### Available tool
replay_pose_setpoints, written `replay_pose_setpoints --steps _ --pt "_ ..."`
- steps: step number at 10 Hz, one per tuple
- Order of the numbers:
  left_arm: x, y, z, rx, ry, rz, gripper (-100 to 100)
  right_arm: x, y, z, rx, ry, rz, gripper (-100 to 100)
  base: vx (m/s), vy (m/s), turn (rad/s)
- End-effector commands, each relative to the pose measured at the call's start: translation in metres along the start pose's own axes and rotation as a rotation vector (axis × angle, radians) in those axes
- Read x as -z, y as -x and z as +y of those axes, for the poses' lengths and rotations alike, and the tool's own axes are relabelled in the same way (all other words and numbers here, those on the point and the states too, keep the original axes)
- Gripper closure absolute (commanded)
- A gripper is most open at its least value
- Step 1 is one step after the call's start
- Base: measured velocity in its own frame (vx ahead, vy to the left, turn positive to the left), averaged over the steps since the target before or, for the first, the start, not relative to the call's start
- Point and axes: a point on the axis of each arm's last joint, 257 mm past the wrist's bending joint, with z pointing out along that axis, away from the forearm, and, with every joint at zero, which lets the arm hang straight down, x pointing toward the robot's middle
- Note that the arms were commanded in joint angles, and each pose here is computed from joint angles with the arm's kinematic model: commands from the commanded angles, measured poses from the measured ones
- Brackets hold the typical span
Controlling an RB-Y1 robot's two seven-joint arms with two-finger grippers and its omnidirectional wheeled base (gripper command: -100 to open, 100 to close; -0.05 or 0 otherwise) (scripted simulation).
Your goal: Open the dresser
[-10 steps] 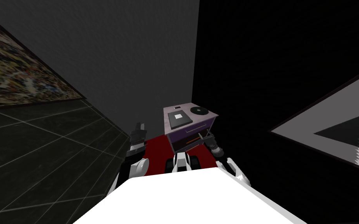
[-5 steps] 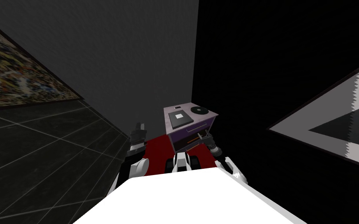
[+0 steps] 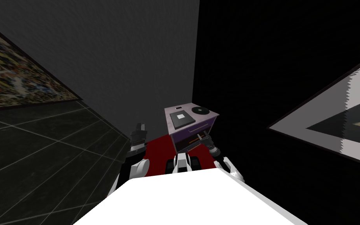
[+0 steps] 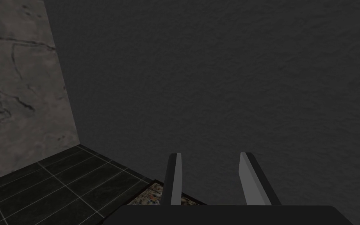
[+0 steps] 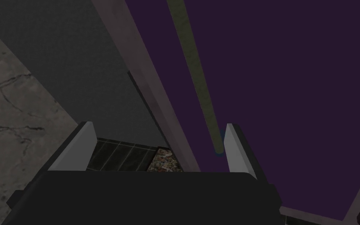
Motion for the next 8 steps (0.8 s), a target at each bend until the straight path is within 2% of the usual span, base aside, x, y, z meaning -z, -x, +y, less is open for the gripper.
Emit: replay_pose_setpoints --steps 1,4,8 --pt "0.000 0.000 0.000 0.000 0.000 0.000 0 -0.003 0.002 0.012 0.059 0.007 0.003 -100 -0.004 0.057 -0.039" --pt "0.000 0.000 0.000 0.000 0.000 0.000 0 -0.009 0.011 0.027 0.097 0.000 0.013 -100 -0.003 0.055 -0.030" --pt "0.000 0.000 0.000 0.000 0.000 0.000 0 -0.025 0.035 0.045 0.077 -0.045 0.047 -100 -0.002 0.041 -0.020"
